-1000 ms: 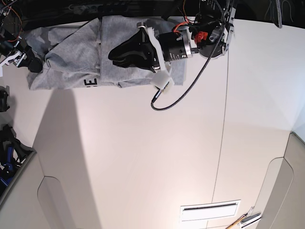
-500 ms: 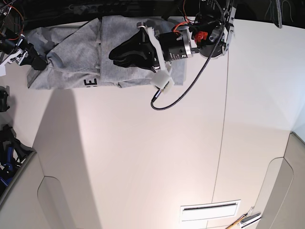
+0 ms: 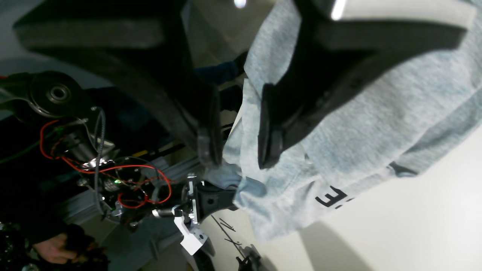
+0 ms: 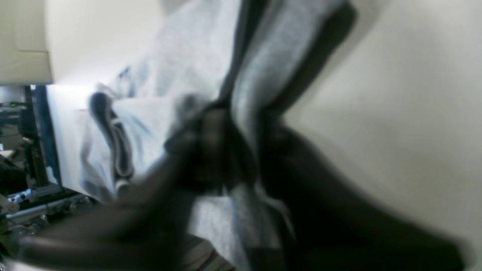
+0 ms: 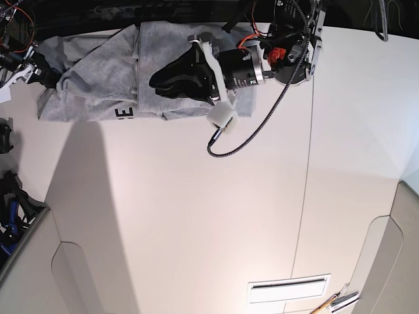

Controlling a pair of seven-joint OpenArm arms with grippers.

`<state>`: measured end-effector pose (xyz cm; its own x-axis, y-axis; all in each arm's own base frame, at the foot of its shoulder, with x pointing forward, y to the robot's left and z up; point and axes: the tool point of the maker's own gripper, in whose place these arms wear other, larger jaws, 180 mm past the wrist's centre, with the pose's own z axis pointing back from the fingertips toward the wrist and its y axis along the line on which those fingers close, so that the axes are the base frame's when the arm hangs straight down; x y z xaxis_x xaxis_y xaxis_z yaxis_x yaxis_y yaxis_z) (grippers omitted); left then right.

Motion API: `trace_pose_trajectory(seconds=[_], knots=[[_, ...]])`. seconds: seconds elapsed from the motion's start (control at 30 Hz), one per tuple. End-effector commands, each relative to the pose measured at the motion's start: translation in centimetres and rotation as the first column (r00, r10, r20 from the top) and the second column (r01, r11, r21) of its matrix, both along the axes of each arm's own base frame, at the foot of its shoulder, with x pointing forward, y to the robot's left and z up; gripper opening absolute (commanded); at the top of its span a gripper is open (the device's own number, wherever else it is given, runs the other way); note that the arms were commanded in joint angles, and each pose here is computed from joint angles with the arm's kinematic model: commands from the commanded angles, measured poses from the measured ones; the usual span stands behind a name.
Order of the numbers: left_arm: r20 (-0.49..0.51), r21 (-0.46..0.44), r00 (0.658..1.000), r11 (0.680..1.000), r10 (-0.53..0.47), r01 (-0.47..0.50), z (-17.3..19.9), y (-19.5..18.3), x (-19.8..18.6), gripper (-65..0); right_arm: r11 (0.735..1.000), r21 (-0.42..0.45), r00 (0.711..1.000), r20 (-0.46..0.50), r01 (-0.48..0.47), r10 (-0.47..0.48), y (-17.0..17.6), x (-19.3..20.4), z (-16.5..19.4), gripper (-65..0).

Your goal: Fold the T-shirt properly

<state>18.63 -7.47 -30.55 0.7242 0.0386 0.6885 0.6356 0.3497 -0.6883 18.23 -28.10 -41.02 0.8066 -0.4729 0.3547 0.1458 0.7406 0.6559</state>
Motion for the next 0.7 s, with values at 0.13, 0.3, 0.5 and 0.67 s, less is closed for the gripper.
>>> trace_pose_trajectory(seconds=[0.13, 0.3, 0.5, 0.67], knots=[[0.031, -0.039, 0.999, 0.999, 0.018, -0.016, 1.3, 0.1, 0.7, -44.8, 1.0, -0.014, 0.999, 0.038, -0.002, 0.002, -0.7, 0.8, 1.1, -65.0], [0.023, 0.011, 0.997, 0.997, 0.073, -0.073, 0.4, 2.4, 1.8, -44.8, 1.0, -0.015, 0.998, 0.064, -0.006, 0.007, -0.6, 1.3, 1.7, -65.0], [0.013, 0.116, 0.979, 0.972, 0.203, -0.203, -1.3, 8.2, 3.5, -45.7, 0.996, -0.079, 0.989, 0.136, -0.048, 0.059, -0.2, 2.6, 4.1, -65.0], [0.007, 0.235, 0.934, 0.908, 0.356, -0.348, -3.2, 14.9, 3.7, -45.7, 0.977, -0.179, 0.966, 0.213, -0.112, 0.149, 0.7, 3.9, 7.4, -65.0]])
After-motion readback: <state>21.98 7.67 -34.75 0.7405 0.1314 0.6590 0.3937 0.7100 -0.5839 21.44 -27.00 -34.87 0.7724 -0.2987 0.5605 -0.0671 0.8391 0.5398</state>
